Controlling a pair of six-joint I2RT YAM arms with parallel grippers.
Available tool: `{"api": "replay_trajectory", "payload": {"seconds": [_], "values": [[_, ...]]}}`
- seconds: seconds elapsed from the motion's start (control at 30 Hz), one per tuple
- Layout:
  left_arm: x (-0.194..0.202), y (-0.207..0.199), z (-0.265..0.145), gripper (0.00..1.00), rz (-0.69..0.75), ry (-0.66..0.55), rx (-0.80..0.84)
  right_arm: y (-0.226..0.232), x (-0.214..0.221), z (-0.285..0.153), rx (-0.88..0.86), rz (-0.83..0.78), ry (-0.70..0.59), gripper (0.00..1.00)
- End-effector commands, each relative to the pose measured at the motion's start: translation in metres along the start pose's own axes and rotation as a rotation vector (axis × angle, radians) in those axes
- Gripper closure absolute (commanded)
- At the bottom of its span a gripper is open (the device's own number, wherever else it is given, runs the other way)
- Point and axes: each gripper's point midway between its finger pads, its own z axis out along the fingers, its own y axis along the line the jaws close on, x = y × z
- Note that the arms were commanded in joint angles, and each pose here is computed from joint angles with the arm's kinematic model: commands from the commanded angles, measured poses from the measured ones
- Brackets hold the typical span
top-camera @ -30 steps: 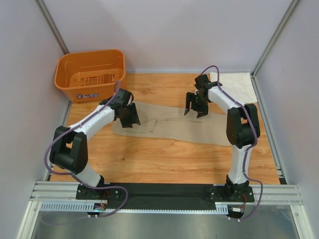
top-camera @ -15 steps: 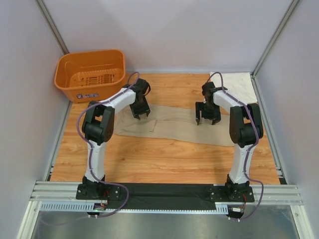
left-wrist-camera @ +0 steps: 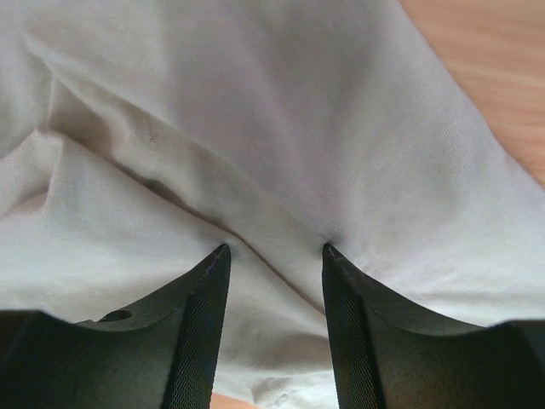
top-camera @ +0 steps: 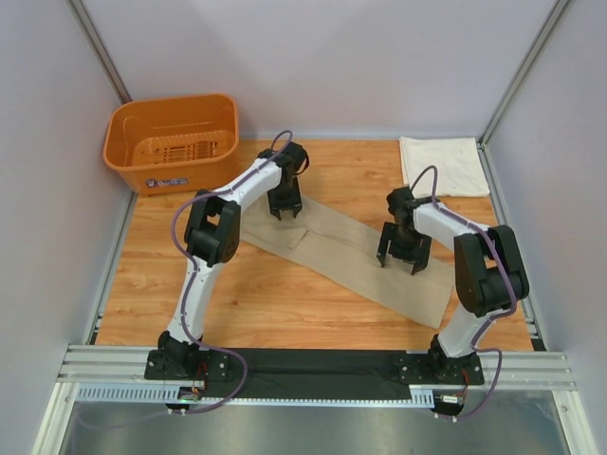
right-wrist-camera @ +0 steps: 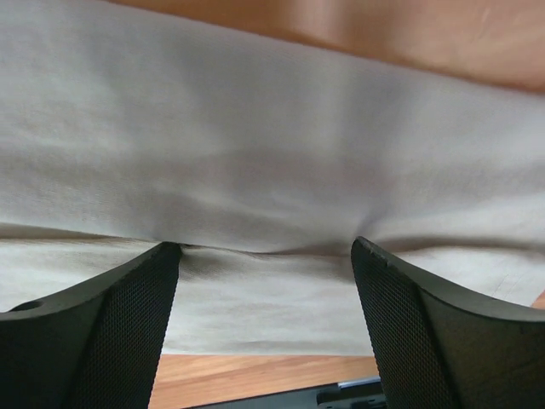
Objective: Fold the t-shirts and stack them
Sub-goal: Fold the tshirt
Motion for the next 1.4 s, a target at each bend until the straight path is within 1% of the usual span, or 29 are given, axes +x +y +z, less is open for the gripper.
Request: {"api": "replay_trajectory", "payload": {"seconds": [0.0,0.03,0.07,0.1,0.17,0.23,0.27,0.3,0.33,0.4,0.43,0.5,0.53,0.57,0.6,0.67,0.7,0.77,0.9,0.97,1.0,1.07,1.1,1.17,1.2,1.23,1.3,1.33,1.37], "values": [[-0.009,-0.018,0.029,0.46,0.126,-0.016,0.051,0.003,0.029,-0.004,0.009,0.044,0.003,0.17],[-0.011,-0.027,0.032,0.46,0.141,-0.014,0.095,0.012,0.036,-0.006,-0.005,0.016,0.002,0.17],[-0.024,-0.043,0.031,0.46,0.157,-0.06,0.166,0.018,0.041,-0.008,-0.028,0.012,0.003,0.17],[-0.022,-0.059,0.03,0.46,0.201,-0.049,0.256,0.023,0.045,-0.009,-0.038,0.016,0.005,0.16],[-0.031,-0.08,0.031,0.46,0.224,-0.07,0.347,0.037,0.058,-0.011,-0.079,-0.016,0.005,0.16],[-0.031,-0.086,0.041,0.45,0.238,-0.052,0.368,0.048,0.07,-0.009,-0.109,-0.025,0.01,0.16],[-0.044,-0.091,0.038,0.45,0.229,-0.077,0.4,0.059,0.071,-0.009,-0.147,-0.028,0.005,0.16],[-0.047,-0.102,0.041,0.45,0.222,-0.076,0.465,0.069,0.075,-0.005,-0.166,-0.035,0.007,0.16],[-0.045,-0.101,0.043,0.45,0.204,-0.05,0.491,0.078,0.081,-0.006,-0.199,-0.042,0.035,0.16],[-0.068,-0.108,0.041,0.45,0.159,-0.083,0.599,0.092,0.086,-0.004,-0.23,-0.045,0.059,0.16],[-0.072,-0.107,0.048,0.45,0.144,-0.085,0.617,0.105,0.089,-0.004,-0.256,-0.046,0.068,0.16],[-0.097,-0.112,0.041,0.45,0.136,-0.138,0.704,0.127,0.092,-0.003,-0.298,-0.052,0.11,0.15],[-0.099,-0.111,0.051,0.44,0.131,-0.135,0.71,0.137,0.095,-0.003,-0.318,-0.055,0.125,0.15],[-0.112,-0.115,0.043,0.43,0.138,-0.17,0.743,0.154,0.095,-0.006,-0.357,-0.048,0.153,0.15],[-0.113,-0.115,0.047,0.43,0.123,-0.148,0.789,0.164,0.099,-0.008,-0.377,-0.06,0.169,0.15],[-0.129,-0.119,0.035,0.41,0.136,-0.199,0.832,0.191,0.097,-0.018,-0.448,-0.076,0.205,0.15],[-0.136,-0.118,0.028,0.38,0.144,-0.219,0.836,0.199,0.097,-0.023,-0.47,-0.089,0.217,0.15],[-0.147,-0.117,0.007,0.35,0.152,-0.257,0.853,0.207,0.098,-0.033,-0.496,-0.097,0.251,0.15],[-0.164,-0.108,-0.052,0.31,0.164,-0.319,0.866,0.213,0.09,-0.058,-0.544,-0.139,0.228,0.14],[-0.164,-0.099,-0.089,0.3,0.165,-0.326,0.862,0.207,0.09,-0.071,-0.555,-0.166,0.222,0.14],[-0.164,-0.098,-0.122,0.29,0.181,-0.354,0.882,0.202,0.089,-0.074,-0.556,-0.196,0.21,0.14],[-0.144,-0.096,-0.136,0.28,0.192,-0.313,0.878,0.189,0.089,-0.084,-0.555,-0.232,0.167,0.14],[-0.139,-0.094,-0.168,0.28,0.212,-0.346,0.892,0.183,0.089,-0.084,-0.547,-0.249,0.148,0.14],[-0.114,-0.087,-0.168,0.28,0.227,-0.291,0.854,0.168,0.09,-0.086,-0.533,-0.298,0.103,0.14],[-0.104,-0.087,-0.193,0.29,0.247,-0.311,0.854,0.162,0.093,-0.085,-0.519,-0.307,0.106,0.15],[-0.083,-0.08,-0.182,0.3,0.243,-0.246,0.825,0.157,0.097,-0.082,-0.507,-0.313,0.111,0.16],[-0.057,-0.075,-0.185,0.36,0.272,-0.212,0.804,0.145,0.108,-0.072,-0.494,-0.325,0.14,0.21],[-0.03,-0.067,-0.187,0.37,0.285,-0.178,0.778,0.142,0.111,-0.069,-0.488,-0.33,0.143,0.29],[-0.018,-0.06,-0.188,0.39,0.288,-0.172,0.757,0.139,0.112,-0.067,-0.485,-0.333,0.139,0.37]]}}
